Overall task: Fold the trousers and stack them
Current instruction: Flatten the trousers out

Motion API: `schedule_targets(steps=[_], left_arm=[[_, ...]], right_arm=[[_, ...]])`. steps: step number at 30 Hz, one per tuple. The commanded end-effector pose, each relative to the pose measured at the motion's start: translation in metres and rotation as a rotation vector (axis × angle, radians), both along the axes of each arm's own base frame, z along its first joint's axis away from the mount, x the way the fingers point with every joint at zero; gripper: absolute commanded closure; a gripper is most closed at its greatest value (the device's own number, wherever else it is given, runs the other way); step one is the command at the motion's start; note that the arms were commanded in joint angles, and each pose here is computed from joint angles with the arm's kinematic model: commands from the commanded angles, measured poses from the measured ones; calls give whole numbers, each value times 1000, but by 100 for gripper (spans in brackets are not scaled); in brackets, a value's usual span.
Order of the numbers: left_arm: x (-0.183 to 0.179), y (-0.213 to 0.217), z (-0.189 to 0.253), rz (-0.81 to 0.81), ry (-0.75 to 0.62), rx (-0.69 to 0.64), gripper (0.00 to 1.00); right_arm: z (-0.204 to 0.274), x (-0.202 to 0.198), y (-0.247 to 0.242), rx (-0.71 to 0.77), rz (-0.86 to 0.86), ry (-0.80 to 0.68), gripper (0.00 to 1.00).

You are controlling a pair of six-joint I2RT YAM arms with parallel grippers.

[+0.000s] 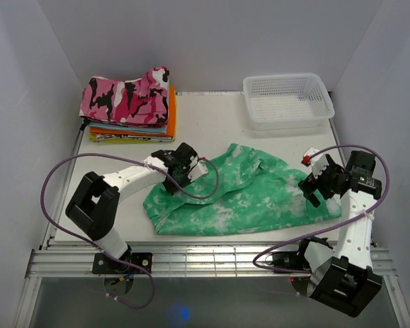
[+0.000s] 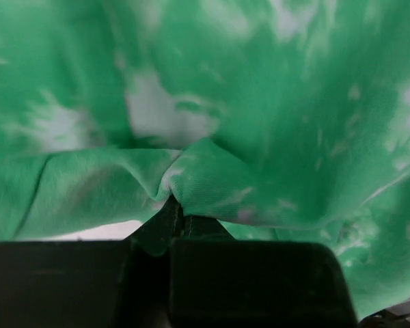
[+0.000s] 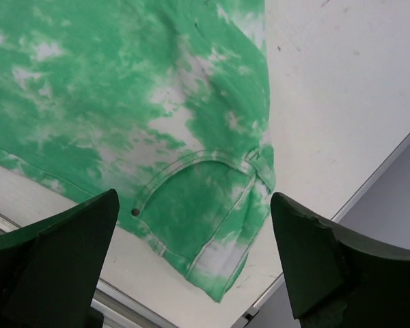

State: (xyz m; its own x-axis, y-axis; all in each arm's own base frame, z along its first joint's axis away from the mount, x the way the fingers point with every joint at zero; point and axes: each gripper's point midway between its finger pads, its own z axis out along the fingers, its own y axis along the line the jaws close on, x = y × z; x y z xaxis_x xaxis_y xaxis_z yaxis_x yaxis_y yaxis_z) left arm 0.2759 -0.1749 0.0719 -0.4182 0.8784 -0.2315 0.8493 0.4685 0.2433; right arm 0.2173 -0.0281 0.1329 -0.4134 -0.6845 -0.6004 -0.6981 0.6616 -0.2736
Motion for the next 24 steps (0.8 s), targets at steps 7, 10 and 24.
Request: schedule_targets(steps=[7, 10, 24], left_arm=[[-65, 73, -41, -126, 17, 109, 100], [-56, 74, -35, -154, -35, 96, 100], [-35, 55, -10, -123, -57, 21, 100]], right_arm=[[62, 90, 33, 453, -82, 80, 15], [56, 120, 52, 519, -77, 88, 21], [-14, 197, 153, 411, 131, 110, 16]])
